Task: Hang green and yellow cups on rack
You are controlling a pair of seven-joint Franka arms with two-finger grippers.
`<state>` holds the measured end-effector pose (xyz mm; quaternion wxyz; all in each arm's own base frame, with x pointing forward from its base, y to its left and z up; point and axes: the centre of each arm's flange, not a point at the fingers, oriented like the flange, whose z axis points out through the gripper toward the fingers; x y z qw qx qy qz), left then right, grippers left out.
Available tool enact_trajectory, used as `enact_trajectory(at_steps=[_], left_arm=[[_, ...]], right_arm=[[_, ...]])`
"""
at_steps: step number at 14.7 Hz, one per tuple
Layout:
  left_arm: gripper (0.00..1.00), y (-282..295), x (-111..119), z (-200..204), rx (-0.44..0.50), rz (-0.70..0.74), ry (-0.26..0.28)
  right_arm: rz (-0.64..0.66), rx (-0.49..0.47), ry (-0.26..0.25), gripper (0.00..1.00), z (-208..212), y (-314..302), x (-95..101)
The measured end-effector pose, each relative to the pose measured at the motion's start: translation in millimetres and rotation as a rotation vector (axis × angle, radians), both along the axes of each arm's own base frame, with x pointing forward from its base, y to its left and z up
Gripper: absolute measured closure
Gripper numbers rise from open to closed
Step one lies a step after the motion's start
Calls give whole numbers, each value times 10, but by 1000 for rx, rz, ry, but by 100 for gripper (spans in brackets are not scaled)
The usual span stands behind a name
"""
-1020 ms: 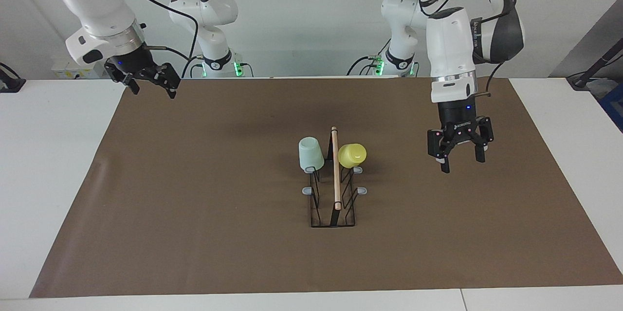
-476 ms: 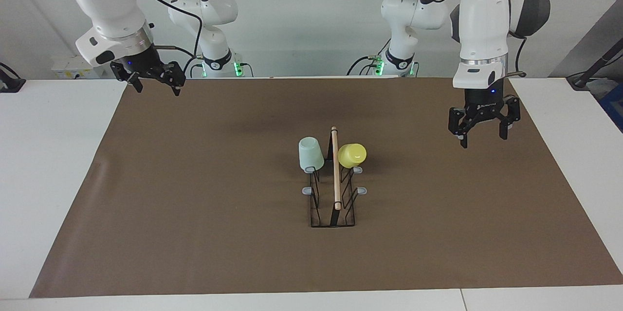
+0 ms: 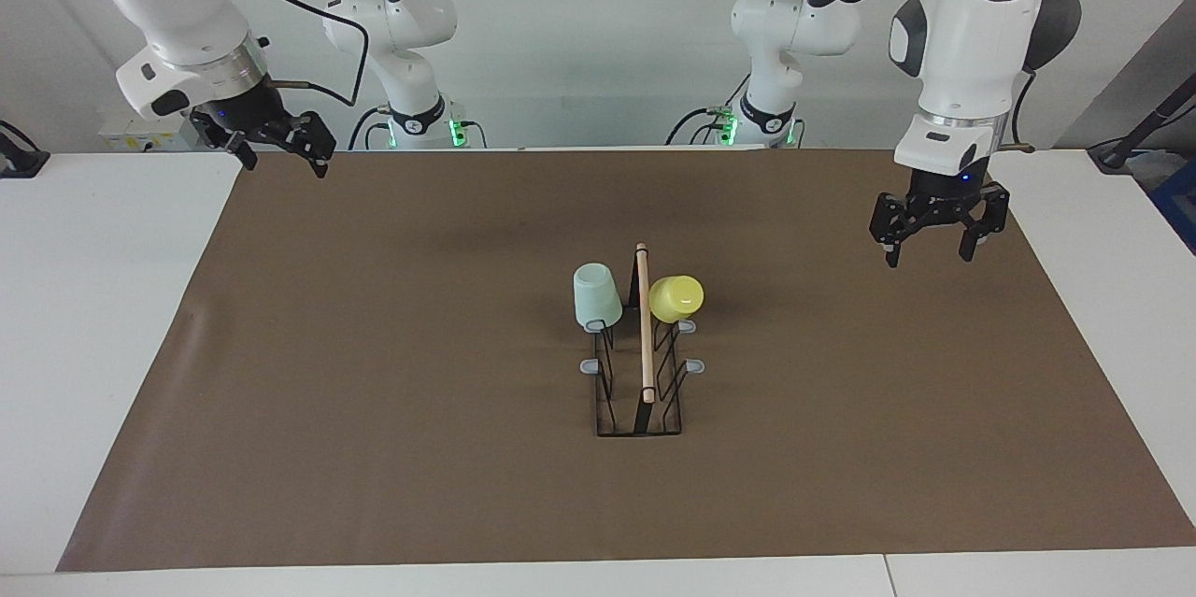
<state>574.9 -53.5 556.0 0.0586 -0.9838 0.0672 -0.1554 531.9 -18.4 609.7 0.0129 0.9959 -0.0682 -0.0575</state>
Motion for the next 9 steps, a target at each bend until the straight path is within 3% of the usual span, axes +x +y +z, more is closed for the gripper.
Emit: enact_trajectory(at_steps=[5, 9], left_arm=[[0, 85, -154, 28, -47, 11, 98], [0, 315, -219, 45, -81, -61, 183]], right_arm=[[9, 10, 3, 0, -13, 56, 0], [9, 11, 3, 0, -14, 58, -1]])
